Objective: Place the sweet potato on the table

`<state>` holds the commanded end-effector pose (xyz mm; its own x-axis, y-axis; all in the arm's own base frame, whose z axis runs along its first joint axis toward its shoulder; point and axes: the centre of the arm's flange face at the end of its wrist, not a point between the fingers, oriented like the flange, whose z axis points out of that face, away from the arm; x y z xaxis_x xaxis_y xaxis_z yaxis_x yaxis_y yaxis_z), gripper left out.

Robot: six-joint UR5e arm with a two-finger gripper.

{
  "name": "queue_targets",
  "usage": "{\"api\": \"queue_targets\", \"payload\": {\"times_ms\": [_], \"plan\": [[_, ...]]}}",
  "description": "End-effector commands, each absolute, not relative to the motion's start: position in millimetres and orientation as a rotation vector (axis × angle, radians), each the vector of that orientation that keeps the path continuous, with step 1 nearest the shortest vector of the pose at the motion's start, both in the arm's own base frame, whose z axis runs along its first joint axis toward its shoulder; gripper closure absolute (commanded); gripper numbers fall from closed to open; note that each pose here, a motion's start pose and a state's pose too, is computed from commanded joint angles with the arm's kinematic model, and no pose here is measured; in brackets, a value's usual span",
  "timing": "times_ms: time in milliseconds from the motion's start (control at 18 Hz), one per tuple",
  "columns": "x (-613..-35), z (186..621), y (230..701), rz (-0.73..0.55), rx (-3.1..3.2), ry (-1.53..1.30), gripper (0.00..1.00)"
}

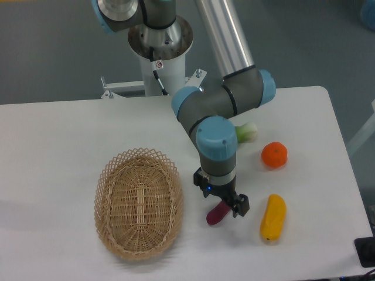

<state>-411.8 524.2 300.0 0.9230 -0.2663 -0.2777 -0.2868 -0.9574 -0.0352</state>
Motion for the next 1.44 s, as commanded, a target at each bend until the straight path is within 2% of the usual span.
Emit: {"api": "queue_targets", "payload": {"times_ms": [167, 444, 556, 667, 1056, 1222, 1444], "plan": [[-434, 337, 498, 0.556, -3.038, 0.429, 0.00], [-473, 385, 447, 0.630, -3.033, 0.516, 0.00], [-489, 389, 428, 0.576, -3.046, 0.529, 0.00], [-498, 411, 410, 0.562, -3.041, 0.619, 0.00], [-539, 443, 337, 0.331, -2.994, 0.826, 0.00], [-544, 450, 314, 0.333, -2.948, 0.887, 0.00], [-544, 452, 313, 0.333, -2.924, 0.872, 0.00]]}}
